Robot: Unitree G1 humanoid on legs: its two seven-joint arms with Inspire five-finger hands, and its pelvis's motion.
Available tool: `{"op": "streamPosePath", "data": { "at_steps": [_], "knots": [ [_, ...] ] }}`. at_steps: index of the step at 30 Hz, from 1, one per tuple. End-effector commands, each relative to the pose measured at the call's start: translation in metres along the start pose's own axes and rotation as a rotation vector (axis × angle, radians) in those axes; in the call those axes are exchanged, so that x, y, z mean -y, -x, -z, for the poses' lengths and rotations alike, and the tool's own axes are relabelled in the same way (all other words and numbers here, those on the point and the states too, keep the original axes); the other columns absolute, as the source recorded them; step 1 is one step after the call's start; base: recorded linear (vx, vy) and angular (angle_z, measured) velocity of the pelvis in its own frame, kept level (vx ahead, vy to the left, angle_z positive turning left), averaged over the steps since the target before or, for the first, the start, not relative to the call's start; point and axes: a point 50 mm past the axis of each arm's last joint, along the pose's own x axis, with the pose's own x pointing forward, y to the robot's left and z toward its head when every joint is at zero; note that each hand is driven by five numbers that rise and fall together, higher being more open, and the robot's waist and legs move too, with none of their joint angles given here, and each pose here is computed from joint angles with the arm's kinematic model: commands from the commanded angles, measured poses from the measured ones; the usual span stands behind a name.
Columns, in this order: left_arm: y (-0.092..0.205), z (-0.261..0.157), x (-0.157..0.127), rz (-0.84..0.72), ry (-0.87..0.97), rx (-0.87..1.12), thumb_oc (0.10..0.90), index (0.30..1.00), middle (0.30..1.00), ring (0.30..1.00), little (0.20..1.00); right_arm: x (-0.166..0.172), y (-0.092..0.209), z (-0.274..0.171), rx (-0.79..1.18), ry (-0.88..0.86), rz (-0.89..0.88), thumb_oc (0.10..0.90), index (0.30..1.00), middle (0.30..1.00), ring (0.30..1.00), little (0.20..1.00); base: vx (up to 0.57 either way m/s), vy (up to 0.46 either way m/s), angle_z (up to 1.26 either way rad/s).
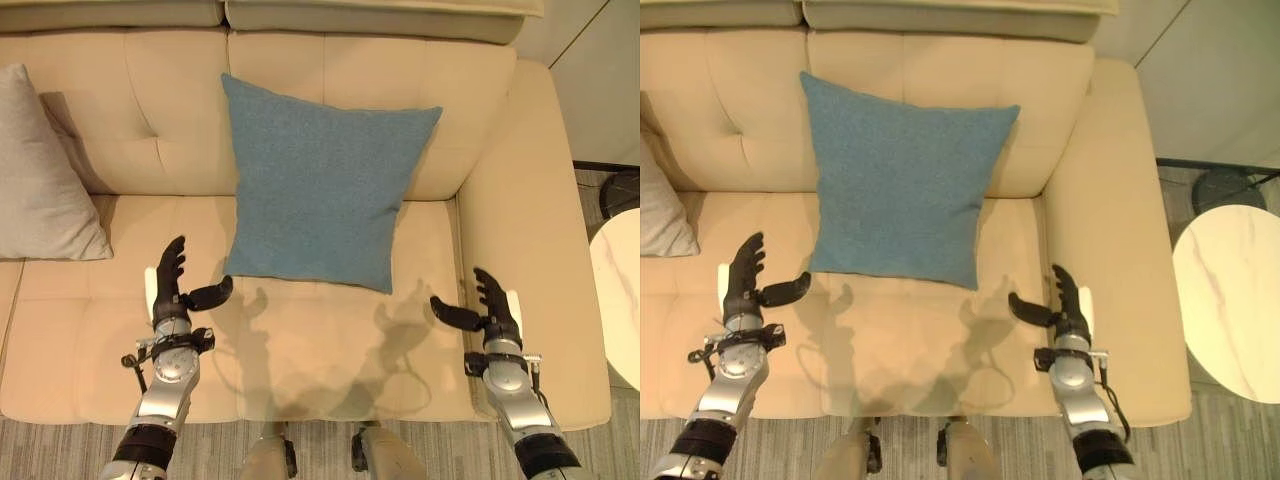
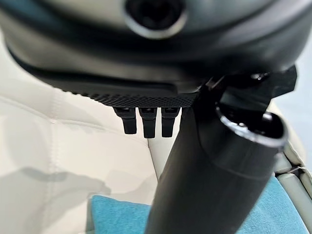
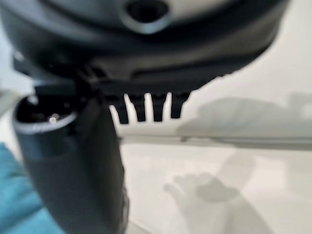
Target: Pick up all the scattered cushions and arrange them neatly on the sofa.
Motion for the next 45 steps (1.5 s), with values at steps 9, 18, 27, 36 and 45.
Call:
{"op": "streamPosePath", "data": {
  "at_steps": [9,18,27,36,45],
  "knots": [
    [0.059,0.085,-0.014,0.086,-0.143,-0.317,0.8,0.9,0.9,0.9,0.9,-0.001,0.03,0.042,-0.101,0.046,-0.078,0.8,0.9,0.9,0.9,0.9,0.03,-0.01,-0.05],
    [0.085,0.115,-0.009,0.156,-0.23,-0.458,0.8,0.9,0.9,0.9,0.9,-0.012,0.033,0.052,-0.143,0.067,-0.118,0.8,0.9,0.9,0.9,0.9,0.02,-0.007,0.01],
    [0.074,0.11,0.0,0.192,-0.182,-0.433,0.8,0.9,0.9,0.9,0.9,-0.022,0.005,0.026,-0.11,-0.079,-0.016,0.8,0.9,0.9,0.9,0.9,-0.05,-0.011,0.05],
    [0.08,0.118,0.004,0.219,-0.142,-0.469,0.8,0.9,0.9,0.9,0.9,-0.013,-0.04,-0.043,0.078,-0.142,0.086,0.8,0.9,0.9,0.9,0.9,0.0,0.009,0.12],
    [0.085,0.124,0.003,0.224,-0.129,-0.491,0.8,0.9,0.9,0.9,0.9,0.007,-0.061,-0.093,0.227,-0.137,0.148,0.8,0.9,0.9,0.9,0.9,0.04,0.014,0.09]
  ]
}}
